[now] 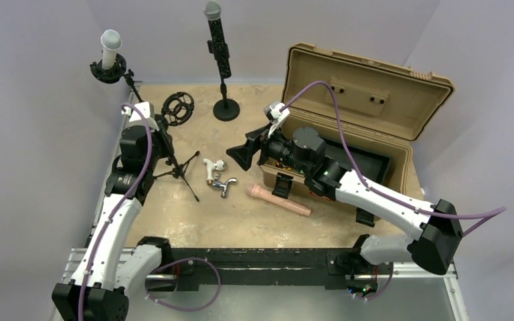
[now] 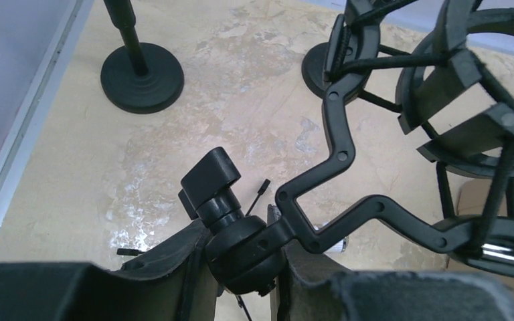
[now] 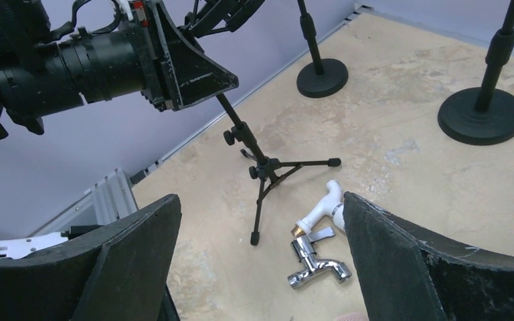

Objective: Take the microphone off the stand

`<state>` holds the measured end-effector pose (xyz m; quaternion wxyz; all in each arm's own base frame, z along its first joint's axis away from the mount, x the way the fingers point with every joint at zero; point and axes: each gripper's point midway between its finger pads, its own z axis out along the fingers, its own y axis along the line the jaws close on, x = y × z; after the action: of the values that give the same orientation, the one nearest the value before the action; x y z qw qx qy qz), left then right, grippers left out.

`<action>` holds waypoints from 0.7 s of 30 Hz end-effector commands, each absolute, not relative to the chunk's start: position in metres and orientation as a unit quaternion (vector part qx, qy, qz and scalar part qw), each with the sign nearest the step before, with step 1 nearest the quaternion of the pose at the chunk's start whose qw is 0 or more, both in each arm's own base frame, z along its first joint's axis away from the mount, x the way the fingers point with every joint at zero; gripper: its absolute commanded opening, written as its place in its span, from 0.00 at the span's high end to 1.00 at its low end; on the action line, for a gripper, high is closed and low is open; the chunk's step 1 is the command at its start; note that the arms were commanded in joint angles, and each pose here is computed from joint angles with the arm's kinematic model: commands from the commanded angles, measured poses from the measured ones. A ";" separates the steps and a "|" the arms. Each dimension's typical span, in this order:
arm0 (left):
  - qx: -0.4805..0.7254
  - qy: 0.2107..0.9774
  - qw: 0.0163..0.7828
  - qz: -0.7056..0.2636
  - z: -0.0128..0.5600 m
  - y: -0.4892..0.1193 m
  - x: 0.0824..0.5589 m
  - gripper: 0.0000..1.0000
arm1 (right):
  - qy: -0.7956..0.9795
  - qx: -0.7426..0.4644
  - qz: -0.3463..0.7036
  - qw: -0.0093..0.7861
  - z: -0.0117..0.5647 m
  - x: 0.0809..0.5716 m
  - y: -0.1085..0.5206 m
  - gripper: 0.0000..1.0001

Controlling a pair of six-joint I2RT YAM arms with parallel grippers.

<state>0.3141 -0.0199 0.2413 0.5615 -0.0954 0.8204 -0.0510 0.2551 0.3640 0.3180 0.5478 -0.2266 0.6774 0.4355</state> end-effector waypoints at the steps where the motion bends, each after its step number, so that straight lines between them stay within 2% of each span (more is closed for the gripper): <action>1: -0.152 0.801 0.579 -0.007 0.248 -0.010 0.320 0.99 | 0.652 -0.221 0.430 0.584 0.341 0.256 0.356 0.10; 5: -0.205 0.785 0.579 0.080 0.256 -0.003 0.312 1.00 | 0.660 -0.220 0.425 0.579 0.335 0.261 0.360 0.10; 9: -0.304 0.786 0.524 0.120 0.243 0.012 0.295 1.00 | 0.668 -0.212 0.428 0.570 0.330 0.268 0.369 0.11; 14: -0.375 0.768 0.507 0.109 0.231 0.013 0.285 1.00 | 0.682 -0.205 0.434 0.552 0.322 0.275 0.384 0.12; 19: -0.392 0.765 0.497 0.113 0.229 0.011 0.283 1.00 | 0.672 -0.213 0.478 0.525 0.323 0.265 0.404 0.12; 20: -0.389 0.769 0.496 0.108 0.228 0.009 0.284 0.99 | 0.672 -0.208 0.487 0.517 0.323 0.264 0.409 0.13; 21: -0.386 0.771 0.495 0.103 0.228 0.006 0.285 0.91 | 0.675 -0.205 0.494 0.507 0.319 0.264 0.414 0.13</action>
<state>0.2993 0.0006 0.2445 0.5273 -0.3682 0.7619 0.0766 0.2718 0.3927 0.2778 0.5077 -0.2176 0.7145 0.4293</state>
